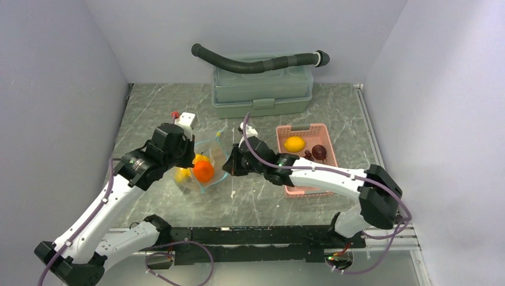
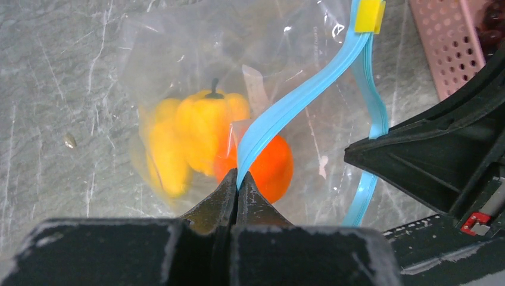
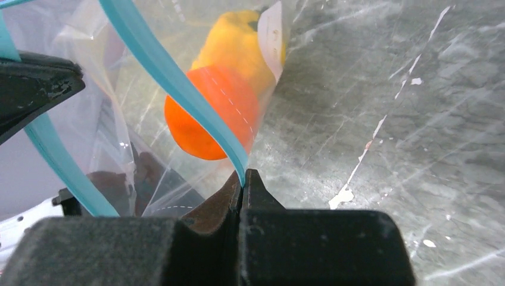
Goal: Place the food in the zip-top bag and seal the zipper
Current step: Adjust the zipper food storage bag at the center of the board.
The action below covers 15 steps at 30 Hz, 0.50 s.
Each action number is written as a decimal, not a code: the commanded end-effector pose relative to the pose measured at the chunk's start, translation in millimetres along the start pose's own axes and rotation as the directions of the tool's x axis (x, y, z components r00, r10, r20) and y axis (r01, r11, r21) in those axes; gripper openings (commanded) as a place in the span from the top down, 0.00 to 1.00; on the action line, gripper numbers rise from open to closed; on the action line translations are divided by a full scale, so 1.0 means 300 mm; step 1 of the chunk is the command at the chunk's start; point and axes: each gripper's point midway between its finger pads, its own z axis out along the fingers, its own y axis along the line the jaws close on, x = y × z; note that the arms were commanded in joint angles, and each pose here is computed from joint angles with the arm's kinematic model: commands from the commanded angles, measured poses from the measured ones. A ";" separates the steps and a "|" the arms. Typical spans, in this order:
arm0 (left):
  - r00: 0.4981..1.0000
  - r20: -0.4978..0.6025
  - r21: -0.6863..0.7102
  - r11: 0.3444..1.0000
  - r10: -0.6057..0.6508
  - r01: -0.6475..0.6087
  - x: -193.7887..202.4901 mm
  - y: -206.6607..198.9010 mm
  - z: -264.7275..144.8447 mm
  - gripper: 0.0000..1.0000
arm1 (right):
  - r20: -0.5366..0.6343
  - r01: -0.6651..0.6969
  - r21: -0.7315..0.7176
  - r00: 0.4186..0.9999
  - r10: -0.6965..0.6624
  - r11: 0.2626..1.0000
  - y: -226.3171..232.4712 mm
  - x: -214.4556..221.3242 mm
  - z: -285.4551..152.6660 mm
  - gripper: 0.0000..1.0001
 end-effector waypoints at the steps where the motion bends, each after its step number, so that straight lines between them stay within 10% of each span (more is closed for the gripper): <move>1: 1.000 0.023 0.075 0.997 -0.020 0.018 -0.069 -0.049 -0.078 1.00 | 0.069 0.097 -0.029 0.993 -0.095 0.995 0.085 -0.113 -0.110 1.00; 15: 0.999 -0.040 0.348 0.937 -0.022 0.034 -0.115 -0.208 -0.258 1.00 | 0.025 0.246 -0.042 0.969 -0.245 0.968 0.162 -0.182 -0.312 1.00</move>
